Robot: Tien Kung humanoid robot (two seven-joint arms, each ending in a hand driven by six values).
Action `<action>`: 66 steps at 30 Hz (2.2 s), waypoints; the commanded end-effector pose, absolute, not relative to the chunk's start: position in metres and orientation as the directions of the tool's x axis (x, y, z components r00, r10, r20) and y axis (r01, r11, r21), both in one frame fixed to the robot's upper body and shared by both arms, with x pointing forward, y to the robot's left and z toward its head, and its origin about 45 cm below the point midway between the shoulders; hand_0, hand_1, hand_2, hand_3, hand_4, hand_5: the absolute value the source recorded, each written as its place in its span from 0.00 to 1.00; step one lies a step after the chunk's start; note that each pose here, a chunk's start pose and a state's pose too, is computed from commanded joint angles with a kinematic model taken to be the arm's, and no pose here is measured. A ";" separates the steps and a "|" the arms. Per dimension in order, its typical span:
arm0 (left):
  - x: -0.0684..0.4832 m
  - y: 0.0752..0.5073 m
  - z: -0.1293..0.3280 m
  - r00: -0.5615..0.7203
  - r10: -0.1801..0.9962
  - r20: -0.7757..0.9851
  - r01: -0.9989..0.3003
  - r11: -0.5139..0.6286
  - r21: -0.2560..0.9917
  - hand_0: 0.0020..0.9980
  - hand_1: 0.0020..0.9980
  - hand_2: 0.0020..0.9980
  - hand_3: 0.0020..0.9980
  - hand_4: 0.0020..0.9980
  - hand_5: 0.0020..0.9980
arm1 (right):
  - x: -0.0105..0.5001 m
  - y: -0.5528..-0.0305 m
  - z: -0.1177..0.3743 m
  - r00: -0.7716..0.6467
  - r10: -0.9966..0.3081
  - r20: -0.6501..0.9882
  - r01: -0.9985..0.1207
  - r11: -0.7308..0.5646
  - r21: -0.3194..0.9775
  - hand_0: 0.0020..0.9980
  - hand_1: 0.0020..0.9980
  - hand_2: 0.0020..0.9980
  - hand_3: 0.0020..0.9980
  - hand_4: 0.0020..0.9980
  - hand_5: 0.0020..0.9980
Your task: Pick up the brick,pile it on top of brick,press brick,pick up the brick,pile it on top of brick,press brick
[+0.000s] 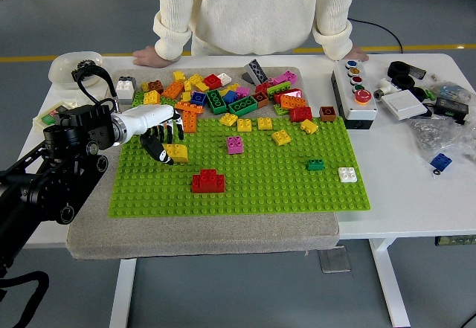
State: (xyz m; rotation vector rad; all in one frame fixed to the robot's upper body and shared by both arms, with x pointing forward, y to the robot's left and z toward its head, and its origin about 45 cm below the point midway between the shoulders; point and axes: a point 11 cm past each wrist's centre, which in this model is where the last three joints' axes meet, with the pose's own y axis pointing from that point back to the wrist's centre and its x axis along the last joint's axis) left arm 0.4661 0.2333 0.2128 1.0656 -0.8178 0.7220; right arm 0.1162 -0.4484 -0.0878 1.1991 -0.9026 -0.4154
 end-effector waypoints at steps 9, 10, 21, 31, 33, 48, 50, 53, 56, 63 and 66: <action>0.466 0.237 0.217 0.510 0.120 0.852 -0.833 0.316 0.454 0.44 0.40 0.41 0.51 0.92 0.00 | 0.116 -0.449 -0.088 0.597 -0.708 0.377 -0.174 0.345 0.922 0.74 0.65 0.72 0.59 0.81 0.34; 0.466 0.238 0.217 0.510 0.120 0.852 -0.833 0.316 0.454 0.44 0.40 0.41 0.51 0.92 0.00 | 0.116 -0.449 -0.088 0.597 -0.708 0.377 -0.173 0.345 0.922 0.74 0.65 0.72 0.59 0.81 0.34; 0.467 0.239 0.229 0.501 0.112 0.858 -0.835 0.324 0.445 0.44 0.40 0.40 0.51 0.92 0.00 | 0.116 -0.449 -0.088 0.595 -0.709 0.378 -0.174 0.345 0.922 0.74 0.65 0.72 0.59 0.81 0.34; 0.465 0.238 0.243 0.489 0.101 0.866 -0.835 0.341 0.432 0.44 0.40 0.40 0.51 0.92 0.00 | 0.115 -0.449 -0.088 0.592 -0.712 0.377 -0.172 0.346 0.922 0.74 0.65 0.72 0.59 0.81 0.34; 0.464 0.238 0.244 0.488 0.102 0.867 -0.835 0.343 0.430 0.44 0.40 0.40 0.51 0.92 0.00 | 0.115 -0.449 -0.088 0.592 -0.712 0.377 -0.171 0.346 0.922 0.74 0.65 0.72 0.59 0.81 0.34; 0.459 0.237 0.257 0.481 0.092 0.872 -0.832 0.360 0.421 0.44 0.40 0.41 0.51 0.92 0.00 | 0.114 -0.449 -0.088 0.591 -0.714 0.377 -0.170 0.346 0.923 0.74 0.65 0.72 0.59 0.81 0.34; 0.458 0.236 0.259 0.480 0.089 0.873 -0.831 0.364 0.420 0.44 0.40 0.41 0.51 0.92 0.00 | 0.113 -0.449 -0.088 0.591 -0.713 0.376 -0.169 0.347 0.923 0.74 0.65 0.72 0.59 0.81 0.34; 0.456 0.235 0.262 0.479 0.087 0.874 -0.830 0.370 0.418 0.44 0.40 0.41 0.51 0.92 0.00 | 0.113 -0.449 -0.088 0.592 -0.713 0.376 -0.168 0.347 0.923 0.74 0.65 0.72 0.59 0.81 0.34; 0.454 0.235 0.264 0.478 0.083 0.874 -0.828 0.374 0.417 0.44 0.40 0.41 0.51 0.92 0.00 | 0.113 -0.449 -0.089 0.593 -0.713 0.375 -0.167 0.347 0.923 0.74 0.65 0.72 0.59 0.81 0.34; 0.448 0.234 0.269 0.476 0.077 0.876 -0.824 0.387 0.414 0.44 0.40 0.41 0.51 0.92 0.00 | 0.109 -0.448 -0.090 0.596 -0.712 0.371 -0.162 0.346 0.924 0.74 0.65 0.72 0.59 0.81 0.34; 0.445 0.232 0.270 0.475 0.071 0.877 -0.821 0.394 0.413 0.44 0.40 0.41 0.51 0.92 0.00 | 0.109 -0.448 -0.090 0.597 -0.712 0.370 -0.161 0.346 0.925 0.74 0.65 0.72 0.59 0.81 0.34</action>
